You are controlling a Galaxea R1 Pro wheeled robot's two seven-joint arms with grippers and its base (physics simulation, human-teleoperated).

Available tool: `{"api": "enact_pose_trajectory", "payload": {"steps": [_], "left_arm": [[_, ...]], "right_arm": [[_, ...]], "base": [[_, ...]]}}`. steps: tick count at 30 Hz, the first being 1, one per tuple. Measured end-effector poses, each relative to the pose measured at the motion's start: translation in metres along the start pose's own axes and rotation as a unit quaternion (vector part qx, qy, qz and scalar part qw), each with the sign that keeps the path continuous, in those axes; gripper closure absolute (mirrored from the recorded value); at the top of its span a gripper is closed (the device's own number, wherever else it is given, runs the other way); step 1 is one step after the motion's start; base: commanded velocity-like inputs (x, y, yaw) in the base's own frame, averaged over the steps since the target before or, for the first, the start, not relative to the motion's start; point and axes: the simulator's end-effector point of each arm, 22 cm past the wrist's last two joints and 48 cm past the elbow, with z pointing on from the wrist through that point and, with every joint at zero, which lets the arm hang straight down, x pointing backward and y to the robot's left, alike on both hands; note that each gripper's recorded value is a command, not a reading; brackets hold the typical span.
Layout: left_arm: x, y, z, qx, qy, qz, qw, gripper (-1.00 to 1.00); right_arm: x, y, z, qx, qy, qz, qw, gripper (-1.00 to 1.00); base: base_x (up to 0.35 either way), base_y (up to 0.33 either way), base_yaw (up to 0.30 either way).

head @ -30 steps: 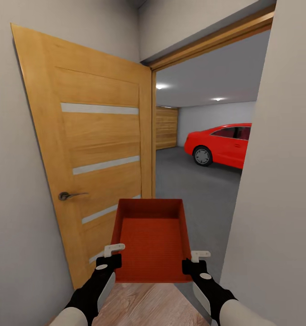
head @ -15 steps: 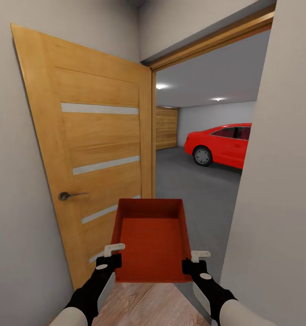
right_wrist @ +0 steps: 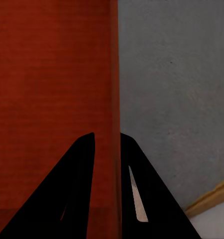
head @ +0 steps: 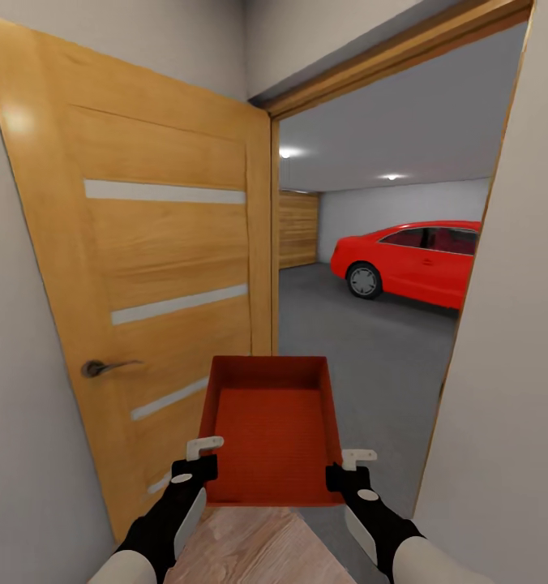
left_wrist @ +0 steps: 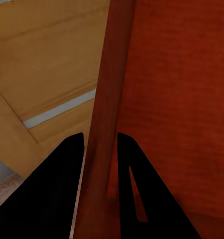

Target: Move the two storage containers from the living room to the garage. In the garage, place one container on the floor and stack the other container on top of it (either order is fine).

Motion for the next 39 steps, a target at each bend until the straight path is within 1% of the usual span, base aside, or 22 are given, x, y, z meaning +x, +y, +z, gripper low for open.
{"api": "enact_pose_trajectory", "payload": {"steps": [4,14,20,34,39], "left_arm": [[0.0006,0.0012,0.0007,0.000,0.001,-0.001,1.0000,1.00],[0.0007,0.0011,0.0008,0.000,0.001,-0.002,1.0000,1.00],[0.0006,0.0012,0.0006,-0.001,0.001,-0.001,1.0000,1.00],[0.0006,0.0015,0.0005,-0.001,0.001,0.000,1.0000,1.00],[0.0011,0.0010,0.0008,0.000,0.002,-0.001,1.0000,1.00]], "right_arm": [[0.0001,0.0012,0.0003,0.000,0.001,0.000,1.0000,1.00],[0.0001,0.0011,0.0005,0.000,0.001,-0.001,1.0000,1.00],[0.0003,0.0012,0.0002,0.000,0.001,0.000,1.0000,1.00],[0.0006,0.0015,0.0000,0.000,0.001,0.000,1.0000,1.00],[0.0007,0.0010,0.0004,0.000,0.002,-0.001,1.0000,1.00]], "base": [[0.140,0.000,-0.216],[0.011,0.000,-0.230],[0.117,0.093,-0.035],[0.219,0.198,-0.001],[0.088,0.068,-0.079]]}}
